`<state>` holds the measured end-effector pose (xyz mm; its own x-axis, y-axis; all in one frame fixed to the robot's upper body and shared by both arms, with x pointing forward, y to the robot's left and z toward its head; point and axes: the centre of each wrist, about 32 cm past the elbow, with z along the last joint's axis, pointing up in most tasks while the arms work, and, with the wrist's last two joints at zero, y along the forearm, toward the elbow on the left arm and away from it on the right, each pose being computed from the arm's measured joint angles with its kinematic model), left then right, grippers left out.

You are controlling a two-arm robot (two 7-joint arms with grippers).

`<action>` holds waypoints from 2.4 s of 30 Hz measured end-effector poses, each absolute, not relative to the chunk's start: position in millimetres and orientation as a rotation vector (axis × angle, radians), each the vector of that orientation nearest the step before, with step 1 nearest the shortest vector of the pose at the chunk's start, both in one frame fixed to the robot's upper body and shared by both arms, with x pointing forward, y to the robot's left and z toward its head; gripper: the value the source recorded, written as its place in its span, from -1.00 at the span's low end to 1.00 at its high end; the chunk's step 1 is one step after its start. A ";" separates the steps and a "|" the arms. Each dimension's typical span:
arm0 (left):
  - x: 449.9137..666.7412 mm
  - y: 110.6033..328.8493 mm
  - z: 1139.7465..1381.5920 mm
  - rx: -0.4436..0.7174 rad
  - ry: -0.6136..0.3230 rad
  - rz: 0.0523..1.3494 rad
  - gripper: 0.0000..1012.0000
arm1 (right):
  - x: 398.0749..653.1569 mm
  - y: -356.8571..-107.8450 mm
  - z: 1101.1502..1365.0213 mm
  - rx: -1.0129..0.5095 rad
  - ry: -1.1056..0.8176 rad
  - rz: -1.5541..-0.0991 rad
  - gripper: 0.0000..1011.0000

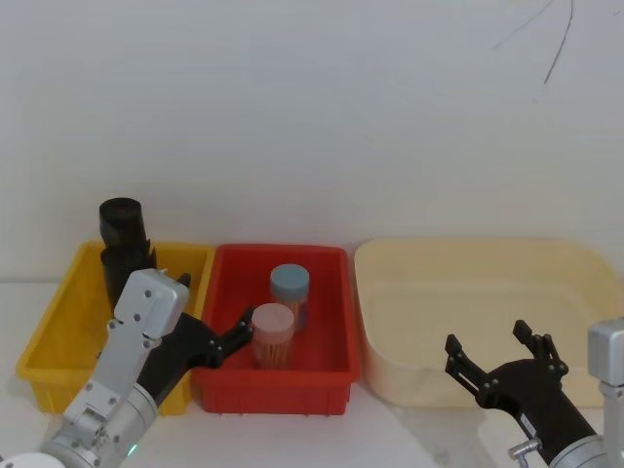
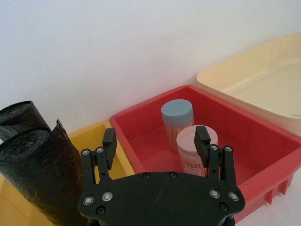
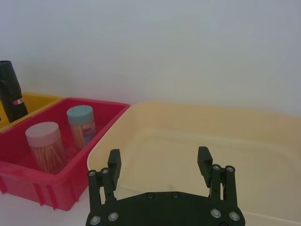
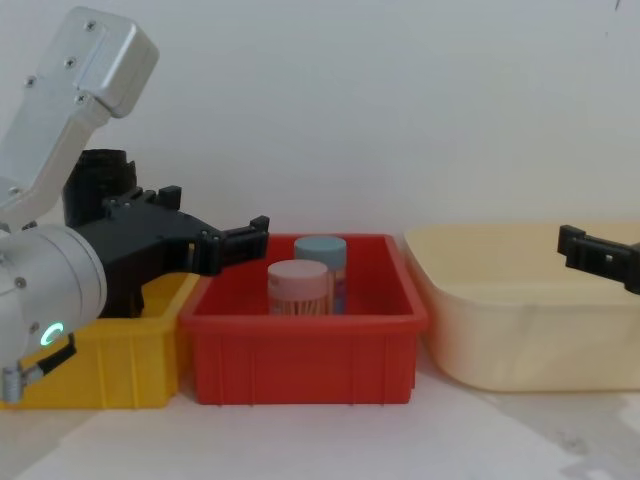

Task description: Pick up the garbage bag with the one hand and transfer it to the other hand.

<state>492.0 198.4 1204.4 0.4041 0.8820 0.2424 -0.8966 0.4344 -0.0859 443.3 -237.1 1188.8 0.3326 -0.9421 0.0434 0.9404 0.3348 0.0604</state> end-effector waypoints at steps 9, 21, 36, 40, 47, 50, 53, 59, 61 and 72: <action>492.0 198.4 1204.4 0.061 -0.268 1.124 0.98 | 443.3 -237.1 1188.7 0.026 -0.075 -1.230 0.99; 492.0 198.4 1204.4 0.061 -0.267 1.124 0.98 | 443.3 -237.1 1188.7 0.026 -0.075 -1.229 0.99; 492.1 198.2 1204.7 0.061 -0.267 1.123 0.98 | 443.3 -237.0 1188.7 0.026 -0.075 -1.229 0.99; 493.8 197.2 1207.3 0.062 -0.269 1.120 0.98 | 443.7 -237.0 1189.3 0.027 -0.074 -1.224 0.99; 499.0 193.8 1228.6 0.061 -0.287 1.092 0.98 | 447.0 -233.0 1201.4 0.058 -0.069 -1.194 0.99; 500.5 194.4 1243.4 0.054 -0.298 1.081 0.98 | 449.0 -229.9 1207.9 0.073 -0.067 -1.179 0.99; 500.5 197.5 1259.0 0.050 -0.307 1.070 0.98 | 452.8 -222.6 1219.3 0.101 -0.068 -1.152 0.99; 495.7 213.7 1288.4 0.044 -0.331 1.062 0.98 | 462.2 -200.0 1242.9 0.153 -0.074 -1.085 0.99; 492.2 223.0 1296.3 0.048 -0.333 1.062 0.98 | 466.1 -188.8 1251.7 0.169 -0.077 -1.054 0.99; 469.3 285.6 1312.3 0.076 -0.307 1.106 0.98 | 486.2 -133.5 1280.3 0.157 -0.089 -0.928 0.99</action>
<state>469.3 285.6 1312.3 0.4103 0.8674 0.2814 -0.8883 0.4500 -0.0918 486.2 -133.5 1280.3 0.5966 -0.8025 0.0089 0.7895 0.5889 0.1728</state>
